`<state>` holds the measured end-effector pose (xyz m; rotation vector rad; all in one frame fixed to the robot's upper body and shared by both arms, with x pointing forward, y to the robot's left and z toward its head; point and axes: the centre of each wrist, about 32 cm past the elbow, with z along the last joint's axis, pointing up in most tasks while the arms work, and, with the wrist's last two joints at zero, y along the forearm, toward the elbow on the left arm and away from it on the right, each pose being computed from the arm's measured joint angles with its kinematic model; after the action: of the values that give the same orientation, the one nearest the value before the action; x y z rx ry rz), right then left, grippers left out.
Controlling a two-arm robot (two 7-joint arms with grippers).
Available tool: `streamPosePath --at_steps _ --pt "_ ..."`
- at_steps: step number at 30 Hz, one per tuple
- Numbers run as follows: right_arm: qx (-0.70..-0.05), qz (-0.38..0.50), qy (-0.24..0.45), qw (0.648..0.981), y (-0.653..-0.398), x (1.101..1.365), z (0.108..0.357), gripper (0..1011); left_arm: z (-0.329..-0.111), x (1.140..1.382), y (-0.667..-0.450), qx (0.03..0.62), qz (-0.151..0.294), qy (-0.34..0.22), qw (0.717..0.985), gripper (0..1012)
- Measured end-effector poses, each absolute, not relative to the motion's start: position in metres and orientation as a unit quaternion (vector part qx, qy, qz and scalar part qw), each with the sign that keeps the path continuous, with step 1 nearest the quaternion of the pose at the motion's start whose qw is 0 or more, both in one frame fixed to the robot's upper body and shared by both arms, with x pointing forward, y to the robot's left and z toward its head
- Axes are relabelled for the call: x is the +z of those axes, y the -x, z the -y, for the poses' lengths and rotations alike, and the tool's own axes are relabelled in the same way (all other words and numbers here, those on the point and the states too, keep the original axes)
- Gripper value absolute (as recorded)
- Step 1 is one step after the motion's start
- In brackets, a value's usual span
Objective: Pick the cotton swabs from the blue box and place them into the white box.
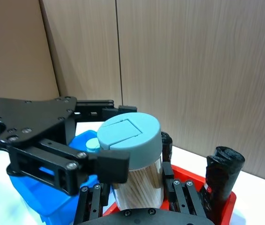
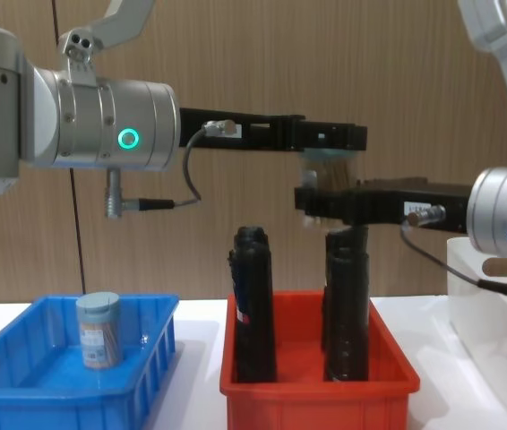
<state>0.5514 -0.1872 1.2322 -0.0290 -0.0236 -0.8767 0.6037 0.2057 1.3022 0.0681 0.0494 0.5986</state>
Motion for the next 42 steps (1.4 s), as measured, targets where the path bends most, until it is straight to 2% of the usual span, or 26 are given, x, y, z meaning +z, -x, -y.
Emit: streamPosePath --at_steps 25,42 --pt "-0.466 -0.023 0.017 0.885 -0.545 1.209 0.211 665 -0.206 1.302 -0.604 0.295 -0.024 -0.034 0.955 1004" --pt "-0.517 -0.033 0.019 0.855 -0.541 1.201 0.24 665 -0.206 1.302 -0.604 0.295 -0.024 -0.034 0.955 1004"
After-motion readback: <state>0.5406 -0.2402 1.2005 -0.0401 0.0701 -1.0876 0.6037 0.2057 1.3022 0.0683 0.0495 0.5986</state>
